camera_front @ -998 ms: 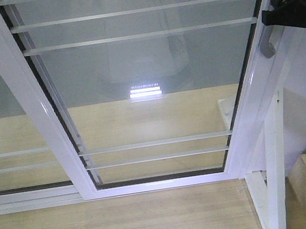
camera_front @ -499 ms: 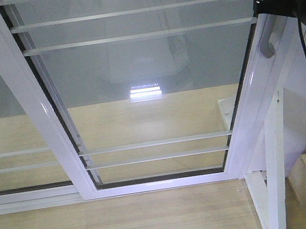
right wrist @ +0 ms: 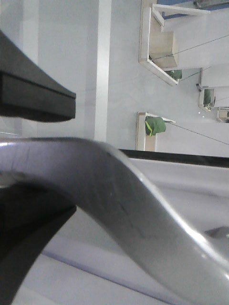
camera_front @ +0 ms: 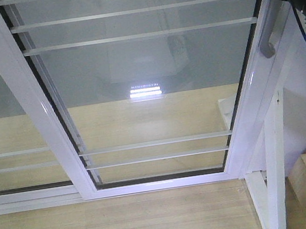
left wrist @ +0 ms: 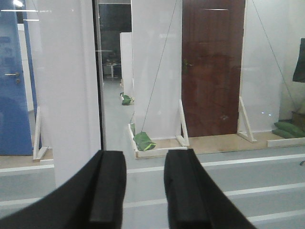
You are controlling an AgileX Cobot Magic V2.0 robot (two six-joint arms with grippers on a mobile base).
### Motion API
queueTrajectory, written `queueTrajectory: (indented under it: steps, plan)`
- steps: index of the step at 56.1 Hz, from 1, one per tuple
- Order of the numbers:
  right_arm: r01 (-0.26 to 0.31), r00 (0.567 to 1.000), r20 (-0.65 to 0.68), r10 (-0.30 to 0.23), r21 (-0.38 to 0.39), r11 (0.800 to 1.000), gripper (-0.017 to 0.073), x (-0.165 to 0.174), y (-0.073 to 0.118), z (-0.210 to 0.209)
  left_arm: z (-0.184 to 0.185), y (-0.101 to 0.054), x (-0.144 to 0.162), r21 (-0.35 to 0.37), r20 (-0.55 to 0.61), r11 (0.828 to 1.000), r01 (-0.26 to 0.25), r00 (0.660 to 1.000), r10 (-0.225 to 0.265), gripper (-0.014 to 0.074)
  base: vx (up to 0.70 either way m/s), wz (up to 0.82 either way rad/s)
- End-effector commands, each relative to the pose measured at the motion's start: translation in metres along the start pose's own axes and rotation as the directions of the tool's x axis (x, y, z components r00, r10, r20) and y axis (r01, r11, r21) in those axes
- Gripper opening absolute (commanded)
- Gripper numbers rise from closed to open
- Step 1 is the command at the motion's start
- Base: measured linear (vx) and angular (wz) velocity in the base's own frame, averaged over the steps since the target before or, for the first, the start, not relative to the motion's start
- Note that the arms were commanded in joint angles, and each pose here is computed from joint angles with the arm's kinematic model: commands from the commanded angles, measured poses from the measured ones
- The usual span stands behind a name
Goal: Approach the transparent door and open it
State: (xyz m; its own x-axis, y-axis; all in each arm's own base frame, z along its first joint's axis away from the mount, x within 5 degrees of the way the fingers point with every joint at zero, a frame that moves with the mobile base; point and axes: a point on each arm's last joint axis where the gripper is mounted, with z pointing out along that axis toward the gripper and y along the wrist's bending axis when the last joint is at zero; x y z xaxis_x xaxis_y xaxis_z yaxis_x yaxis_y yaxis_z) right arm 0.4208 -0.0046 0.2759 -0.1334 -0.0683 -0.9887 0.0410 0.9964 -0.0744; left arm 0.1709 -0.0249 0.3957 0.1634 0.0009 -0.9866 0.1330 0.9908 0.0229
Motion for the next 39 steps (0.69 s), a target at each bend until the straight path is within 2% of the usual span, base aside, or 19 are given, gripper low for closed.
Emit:
queueTrajectory:
  steps: [1,9,17,29,30,31,39]
  plan:
    - [0.009,0.989,0.146,-0.012,0.016,1.0,0.019,-0.037,-0.004,-0.009,-0.002,0.0,-0.021,-0.005,0.12,1.0,0.008,0.993,-0.008,0.0363,0.0,0.0]
    - [0.012,0.991,0.13,-0.012,-0.001,1.0,-0.0012,-0.038,0.001,-0.011,-0.002,0.0,-0.021,-0.006,0.12,1.0,0.003,0.993,-0.002,0.0363,0.0,0.0]
    - [0.039,0.991,0.128,-0.035,-0.032,0.999,-0.0011,-0.04,0.011,-0.013,-0.002,0.0,-0.021,-0.006,0.12,1.0,0.003,0.993,-0.002,0.0363,0.0,0.0]
    - [0.066,0.987,0.15,-0.05,-0.099,0.993,-0.0009,-0.046,0.038,-0.019,-0.002,0.0,-0.021,-0.006,0.12,1.0,0.003,0.993,-0.002,0.0363,0.0,0.0]
    - [0.067,0.987,0.152,-0.05,-0.105,0.992,-0.0009,-0.046,0.041,-0.019,-0.002,0.0,-0.021,-0.006,0.12,1.0,0.003,0.993,-0.002,0.0363,0.0,0.0]
    - [0.075,0.986,0.161,-0.048,-0.166,0.983,-0.0009,-0.048,0.066,-0.024,-0.002,0.0,-0.021,-0.006,0.12,1.0,0.003,0.993,-0.002,0.0363,0.0,0.0]
    - [0.08,0.985,0.165,-0.047,-0.2,0.977,-0.0009,-0.049,0.08,-0.027,-0.002,0.0,-0.021,-0.006,0.12,1.0,0.003,0.993,-0.002,0.0363,0.0,0.0]
